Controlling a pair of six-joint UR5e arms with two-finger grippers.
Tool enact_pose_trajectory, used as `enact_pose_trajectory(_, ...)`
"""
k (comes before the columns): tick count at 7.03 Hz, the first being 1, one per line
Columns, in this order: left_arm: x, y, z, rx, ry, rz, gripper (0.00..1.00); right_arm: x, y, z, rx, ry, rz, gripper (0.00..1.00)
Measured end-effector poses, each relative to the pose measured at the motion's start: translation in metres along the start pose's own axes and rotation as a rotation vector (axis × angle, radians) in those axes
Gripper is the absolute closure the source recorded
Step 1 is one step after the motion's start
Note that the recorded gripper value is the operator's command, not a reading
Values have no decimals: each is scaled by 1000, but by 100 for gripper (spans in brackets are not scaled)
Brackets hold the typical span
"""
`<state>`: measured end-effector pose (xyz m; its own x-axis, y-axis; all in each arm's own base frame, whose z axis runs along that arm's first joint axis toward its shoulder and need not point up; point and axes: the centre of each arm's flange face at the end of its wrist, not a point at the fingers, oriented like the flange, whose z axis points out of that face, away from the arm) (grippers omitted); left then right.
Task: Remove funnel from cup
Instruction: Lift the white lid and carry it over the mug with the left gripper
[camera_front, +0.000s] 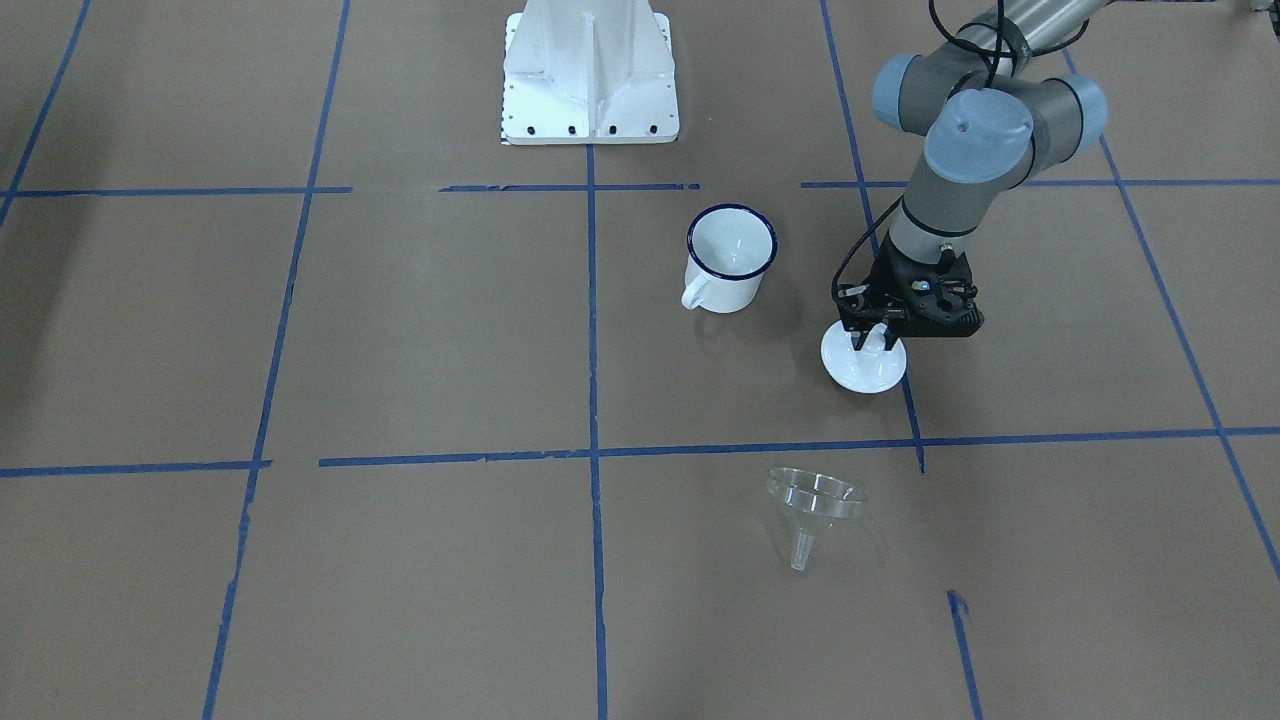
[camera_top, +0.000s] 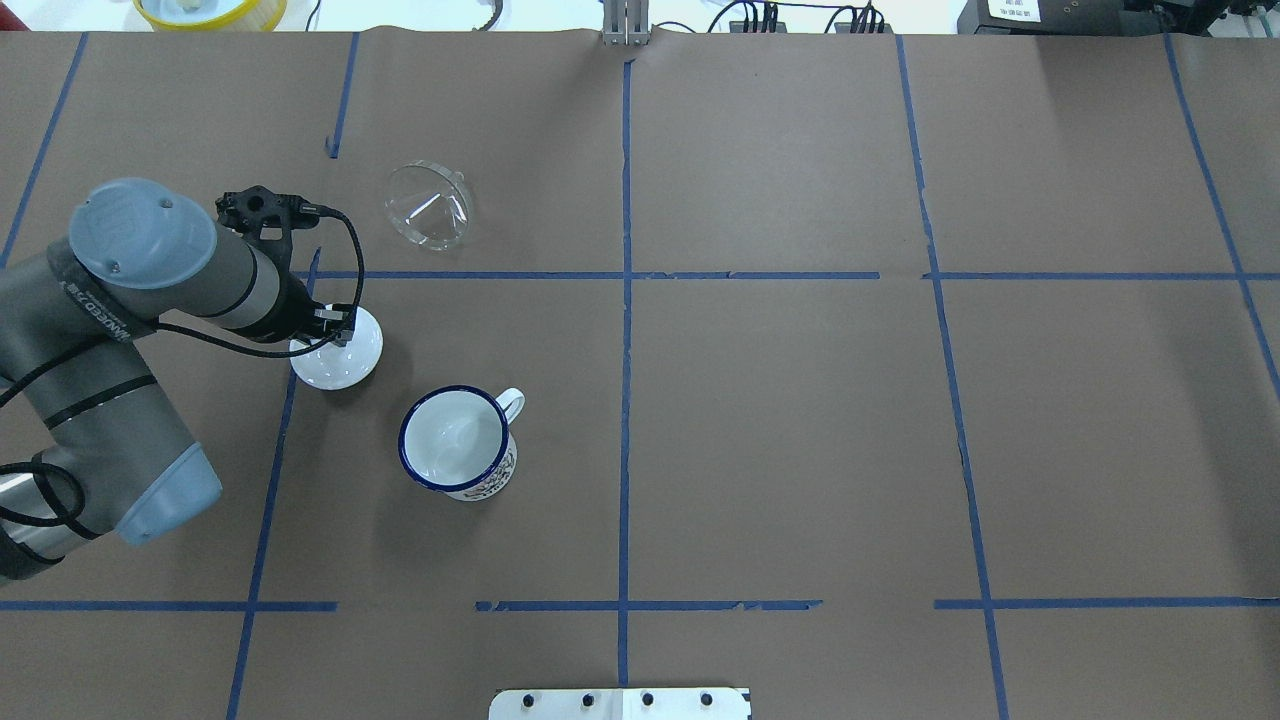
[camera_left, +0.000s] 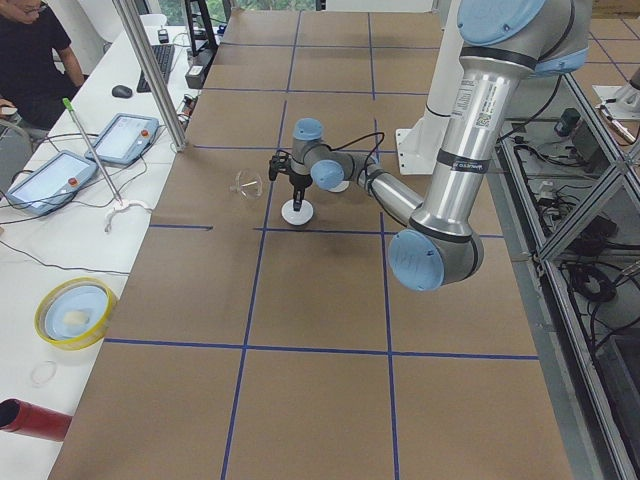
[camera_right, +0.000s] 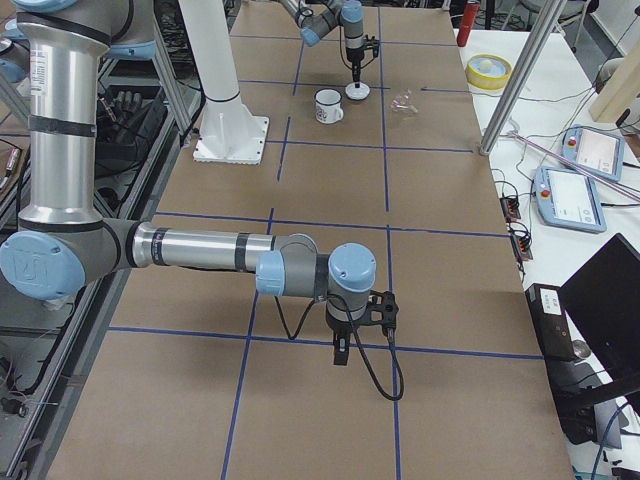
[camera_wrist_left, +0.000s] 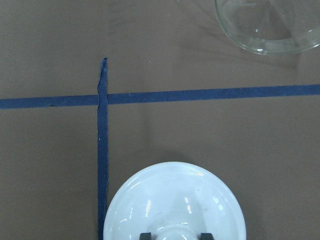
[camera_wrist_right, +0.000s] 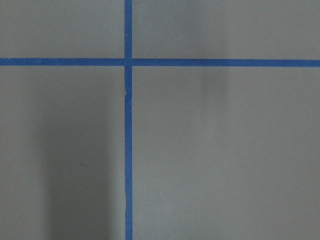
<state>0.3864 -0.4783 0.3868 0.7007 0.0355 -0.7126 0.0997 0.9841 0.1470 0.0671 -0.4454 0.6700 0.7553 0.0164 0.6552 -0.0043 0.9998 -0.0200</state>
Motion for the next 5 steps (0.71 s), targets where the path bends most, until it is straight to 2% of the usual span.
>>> enact_pose_trajectory(2,-9,-16,-35,13,24,-31,100,0,0,0,0,0,0,0)
enact_pose_trajectory(5,7,-16,-119,19,4,-88,100,0,0,0,0,0,0,0)
